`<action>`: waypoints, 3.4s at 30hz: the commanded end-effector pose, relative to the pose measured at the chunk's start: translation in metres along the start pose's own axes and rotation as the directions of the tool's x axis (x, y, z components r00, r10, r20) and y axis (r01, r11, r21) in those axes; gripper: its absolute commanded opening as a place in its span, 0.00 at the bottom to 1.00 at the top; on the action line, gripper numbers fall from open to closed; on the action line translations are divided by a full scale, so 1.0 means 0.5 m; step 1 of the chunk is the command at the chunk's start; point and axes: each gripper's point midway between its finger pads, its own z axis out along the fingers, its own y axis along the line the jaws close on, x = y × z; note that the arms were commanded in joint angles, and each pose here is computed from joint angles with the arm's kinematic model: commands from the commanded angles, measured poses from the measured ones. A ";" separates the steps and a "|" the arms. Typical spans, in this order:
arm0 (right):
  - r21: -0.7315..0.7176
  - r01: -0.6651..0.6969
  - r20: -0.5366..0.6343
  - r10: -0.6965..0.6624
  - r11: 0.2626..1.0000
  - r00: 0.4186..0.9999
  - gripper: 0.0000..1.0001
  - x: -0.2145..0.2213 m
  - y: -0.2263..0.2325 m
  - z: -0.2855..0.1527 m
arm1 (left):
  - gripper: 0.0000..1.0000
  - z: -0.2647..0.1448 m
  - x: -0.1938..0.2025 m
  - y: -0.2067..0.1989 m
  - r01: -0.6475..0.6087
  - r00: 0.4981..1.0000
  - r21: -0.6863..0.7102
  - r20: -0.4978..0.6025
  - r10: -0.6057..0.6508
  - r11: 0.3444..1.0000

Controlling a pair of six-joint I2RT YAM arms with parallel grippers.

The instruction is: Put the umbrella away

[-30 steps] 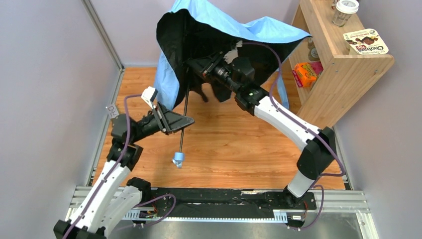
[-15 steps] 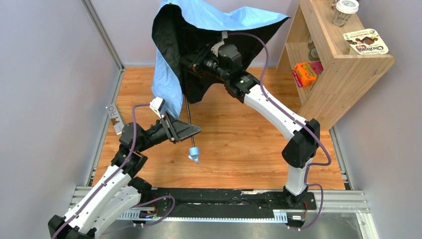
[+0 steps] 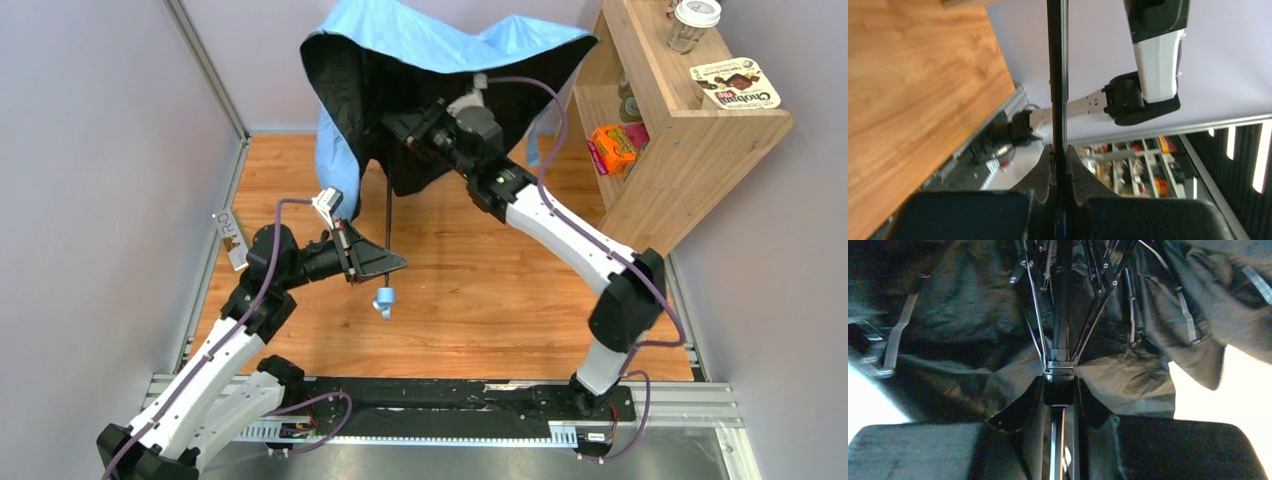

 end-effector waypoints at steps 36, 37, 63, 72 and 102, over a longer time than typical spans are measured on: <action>-0.192 0.123 -0.023 -0.129 0.974 0.991 0.00 0.075 0.110 -0.168 | 0.57 0.007 -0.100 -0.023 -0.163 0.978 -0.010 0.128 0.163 0.987; -0.194 0.127 -0.022 -0.134 0.973 0.991 0.00 0.075 0.111 -0.173 | 0.57 0.009 -0.102 -0.024 -0.167 0.977 -0.004 0.134 0.166 0.986; -0.178 0.201 0.002 -0.204 0.963 0.979 0.00 0.084 0.082 -0.191 | 0.69 0.009 -0.075 -0.079 -0.144 0.983 0.171 0.137 0.122 0.975; -0.201 0.194 -0.018 -0.201 0.960 0.979 0.00 0.105 0.097 -0.201 | 0.70 0.067 -0.102 -0.083 -0.148 0.988 0.155 0.073 0.138 0.977; -0.094 0.076 0.073 -0.070 0.993 0.995 0.00 0.085 0.012 -0.255 | 0.02 0.068 -0.139 -0.015 -0.307 0.949 -0.101 0.047 0.313 0.946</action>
